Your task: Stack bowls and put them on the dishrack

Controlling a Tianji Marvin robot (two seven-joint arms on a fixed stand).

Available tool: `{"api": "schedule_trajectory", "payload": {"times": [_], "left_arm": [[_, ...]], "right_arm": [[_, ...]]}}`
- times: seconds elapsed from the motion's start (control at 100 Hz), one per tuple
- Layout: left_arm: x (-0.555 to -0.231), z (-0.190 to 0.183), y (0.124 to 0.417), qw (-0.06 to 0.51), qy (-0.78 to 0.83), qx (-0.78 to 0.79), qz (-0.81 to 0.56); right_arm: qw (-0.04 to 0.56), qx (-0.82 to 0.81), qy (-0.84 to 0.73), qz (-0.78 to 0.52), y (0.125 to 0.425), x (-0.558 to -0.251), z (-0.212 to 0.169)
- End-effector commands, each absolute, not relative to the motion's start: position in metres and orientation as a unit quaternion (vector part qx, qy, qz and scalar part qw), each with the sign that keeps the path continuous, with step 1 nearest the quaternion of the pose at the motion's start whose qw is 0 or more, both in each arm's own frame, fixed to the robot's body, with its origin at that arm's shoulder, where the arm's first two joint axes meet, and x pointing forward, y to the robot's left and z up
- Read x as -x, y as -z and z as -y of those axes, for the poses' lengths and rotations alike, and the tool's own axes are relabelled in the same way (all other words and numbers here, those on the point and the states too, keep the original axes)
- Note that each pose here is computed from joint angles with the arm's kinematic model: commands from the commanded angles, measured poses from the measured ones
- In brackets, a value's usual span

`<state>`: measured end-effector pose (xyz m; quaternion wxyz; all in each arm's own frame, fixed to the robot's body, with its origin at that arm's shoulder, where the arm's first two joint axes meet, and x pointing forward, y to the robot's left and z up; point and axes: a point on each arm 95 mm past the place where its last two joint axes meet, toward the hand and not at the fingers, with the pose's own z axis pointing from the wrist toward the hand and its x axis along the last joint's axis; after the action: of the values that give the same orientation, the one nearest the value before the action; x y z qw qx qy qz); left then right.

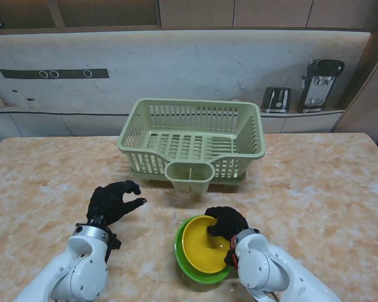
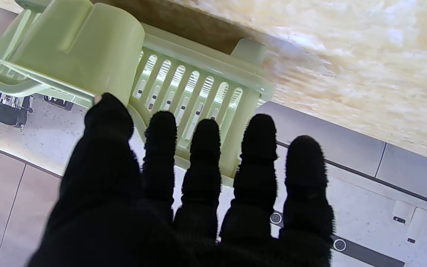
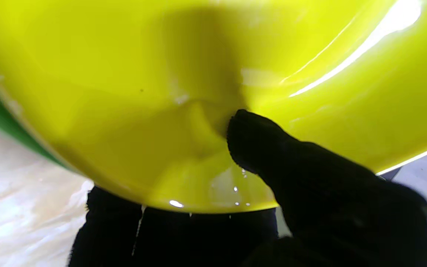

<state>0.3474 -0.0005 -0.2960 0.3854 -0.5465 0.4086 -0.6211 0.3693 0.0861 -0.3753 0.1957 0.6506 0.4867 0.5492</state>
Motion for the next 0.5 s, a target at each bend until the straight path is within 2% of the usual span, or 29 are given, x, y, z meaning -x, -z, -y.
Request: {"api": "schedule_trajectory", "payload": {"times": [0.0, 0.49], "left_arm": [[-0.346, 0.002, 0.297, 0.381, 0.62, 0.549, -0.411], [-0.345, 0.002, 0.297, 0.385, 0.616, 0.549, -0.412]], "right_arm": [[0.189, -0.646, -0.555, -0.49, 0.375, -0.362, -0.091], [0.239, -0.582, -0.624, -0.463, 0.34, -0.357, -0.086]]}}
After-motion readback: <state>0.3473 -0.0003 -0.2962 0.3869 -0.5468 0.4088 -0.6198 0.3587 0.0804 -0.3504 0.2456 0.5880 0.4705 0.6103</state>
